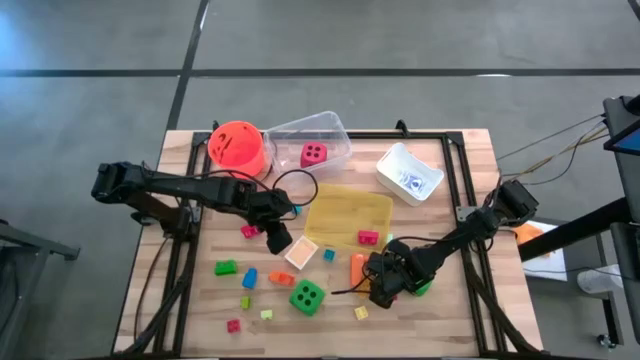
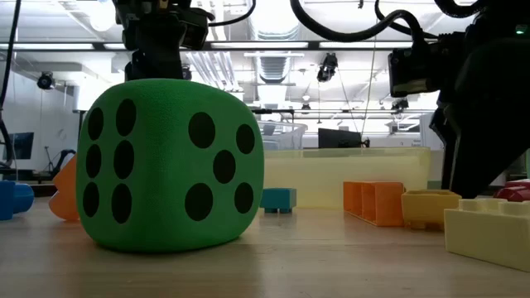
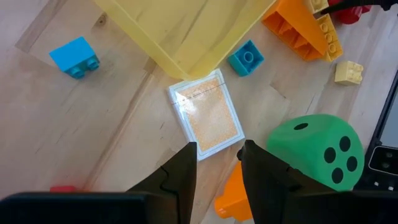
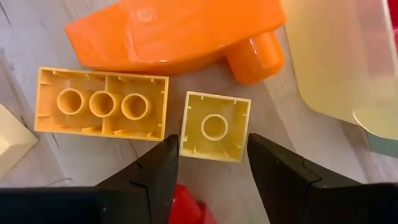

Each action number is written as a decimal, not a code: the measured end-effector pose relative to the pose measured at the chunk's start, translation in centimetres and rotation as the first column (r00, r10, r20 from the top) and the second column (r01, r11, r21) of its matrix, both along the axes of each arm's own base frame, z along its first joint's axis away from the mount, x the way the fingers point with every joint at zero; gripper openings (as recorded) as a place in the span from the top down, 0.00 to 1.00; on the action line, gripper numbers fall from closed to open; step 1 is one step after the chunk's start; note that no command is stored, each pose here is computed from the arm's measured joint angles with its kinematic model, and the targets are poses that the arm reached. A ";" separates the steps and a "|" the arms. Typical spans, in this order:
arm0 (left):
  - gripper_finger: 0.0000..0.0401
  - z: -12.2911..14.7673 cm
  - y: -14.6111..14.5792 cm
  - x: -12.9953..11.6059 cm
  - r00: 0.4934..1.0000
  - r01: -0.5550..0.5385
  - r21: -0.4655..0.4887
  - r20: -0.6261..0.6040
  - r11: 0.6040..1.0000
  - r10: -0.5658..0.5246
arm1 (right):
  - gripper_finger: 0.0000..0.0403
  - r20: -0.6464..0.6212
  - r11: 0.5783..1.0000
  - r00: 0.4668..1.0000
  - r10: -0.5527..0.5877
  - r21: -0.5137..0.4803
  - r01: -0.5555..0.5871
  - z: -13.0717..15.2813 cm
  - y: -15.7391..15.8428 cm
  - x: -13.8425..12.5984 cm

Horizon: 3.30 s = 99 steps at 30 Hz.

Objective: Pick & Place Toys
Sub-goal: Put the yellow game piece into the yellow bin

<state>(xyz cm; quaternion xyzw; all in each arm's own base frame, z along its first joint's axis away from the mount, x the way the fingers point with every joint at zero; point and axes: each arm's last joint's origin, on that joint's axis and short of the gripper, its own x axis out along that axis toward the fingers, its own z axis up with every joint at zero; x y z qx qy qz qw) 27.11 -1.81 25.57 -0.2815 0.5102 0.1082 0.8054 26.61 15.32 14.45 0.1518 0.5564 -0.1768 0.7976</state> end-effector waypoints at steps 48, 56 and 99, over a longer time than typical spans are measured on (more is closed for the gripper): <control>0.70 0.0 0.0 0.0 1.000 0.000 0.000 0.000 1.000 0.000 | 0.68 0.119 0.988 0.992 -0.034 0.153 0.016 4.9 -0.9 -0.7; 0.70 0.1 0.0 0.1 1.000 0.001 -0.004 0.017 1.000 -0.001 | 0.68 0.247 0.966 0.946 -0.209 0.204 0.160 9.8 -5.9 -1.2; 0.70 -0.5 -1.3 -1.3 0.989 0.047 -0.069 -0.139 0.997 -0.056 | 0.68 -0.146 0.999 0.989 0.009 0.051 -0.002 0.7 -17.7 3.6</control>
